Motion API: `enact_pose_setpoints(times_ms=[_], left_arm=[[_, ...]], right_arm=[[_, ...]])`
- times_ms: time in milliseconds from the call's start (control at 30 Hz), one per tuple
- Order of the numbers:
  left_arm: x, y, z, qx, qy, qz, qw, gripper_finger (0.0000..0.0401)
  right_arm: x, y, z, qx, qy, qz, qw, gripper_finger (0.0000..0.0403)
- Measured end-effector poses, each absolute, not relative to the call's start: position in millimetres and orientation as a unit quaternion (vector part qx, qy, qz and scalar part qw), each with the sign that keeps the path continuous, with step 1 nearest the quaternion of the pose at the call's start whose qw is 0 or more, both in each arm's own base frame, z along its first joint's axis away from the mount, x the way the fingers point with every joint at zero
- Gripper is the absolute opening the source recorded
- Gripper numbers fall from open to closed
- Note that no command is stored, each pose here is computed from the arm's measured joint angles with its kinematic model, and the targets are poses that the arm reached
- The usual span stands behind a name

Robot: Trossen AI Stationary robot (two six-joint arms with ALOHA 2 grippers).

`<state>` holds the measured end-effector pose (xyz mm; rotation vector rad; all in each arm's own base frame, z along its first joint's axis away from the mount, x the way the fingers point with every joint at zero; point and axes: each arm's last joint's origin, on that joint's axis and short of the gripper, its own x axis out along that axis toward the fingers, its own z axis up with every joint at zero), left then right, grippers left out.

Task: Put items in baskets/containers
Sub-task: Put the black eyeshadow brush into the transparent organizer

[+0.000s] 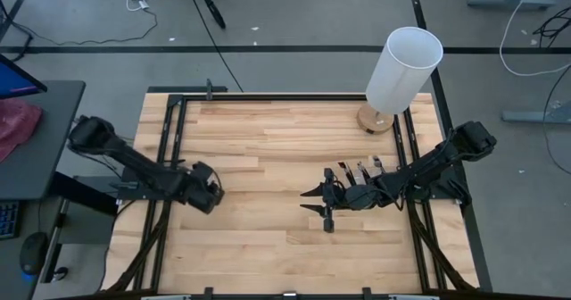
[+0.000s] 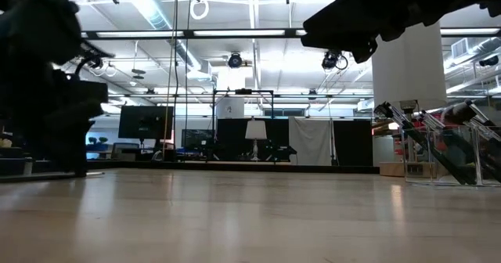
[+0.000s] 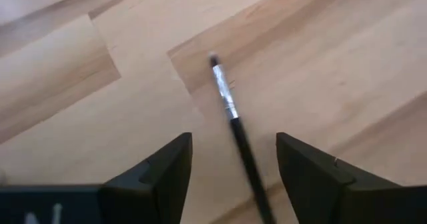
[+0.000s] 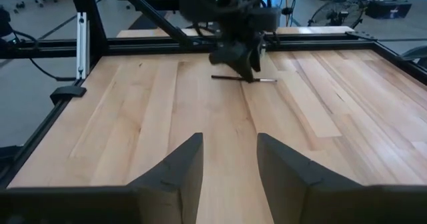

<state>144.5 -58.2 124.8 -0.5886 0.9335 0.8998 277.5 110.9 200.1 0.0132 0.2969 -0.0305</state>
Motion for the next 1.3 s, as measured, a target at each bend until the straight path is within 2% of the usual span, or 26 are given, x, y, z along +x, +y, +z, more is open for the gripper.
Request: enact_pose_setpoints(times_ms=[133, 333, 700, 1167, 1300], left_arm=[[140, -65, 110, -0.25, 0.413, 0.424, 0.766, 0.0194], [131, -79, 94, -0.201, 0.364, 0.392, 0.82, 0.0141], [103, -85, 73, -0.248, 0.261, 0.33, 0.873, 0.0015], [119, -108, 82, -0.267, 0.234, 0.234, 0.905, 0.0001], [125, -111, 87, -0.244, 0.208, 0.217, 0.922, 0.0002]], right_arm=[[278, 111, 201, 0.011, 0.146, -0.016, 0.989, 0.0141], [278, 111, 201, 0.02, 0.146, -0.017, 0.989, 0.0141], [278, 111, 202, 0.047, 0.138, -0.02, 0.989, 0.0141], [279, 109, 202, 0.062, 0.138, -0.025, 0.988, 0.0141], [280, 105, 202, 0.075, 0.137, -0.033, 0.987, 0.0141]])
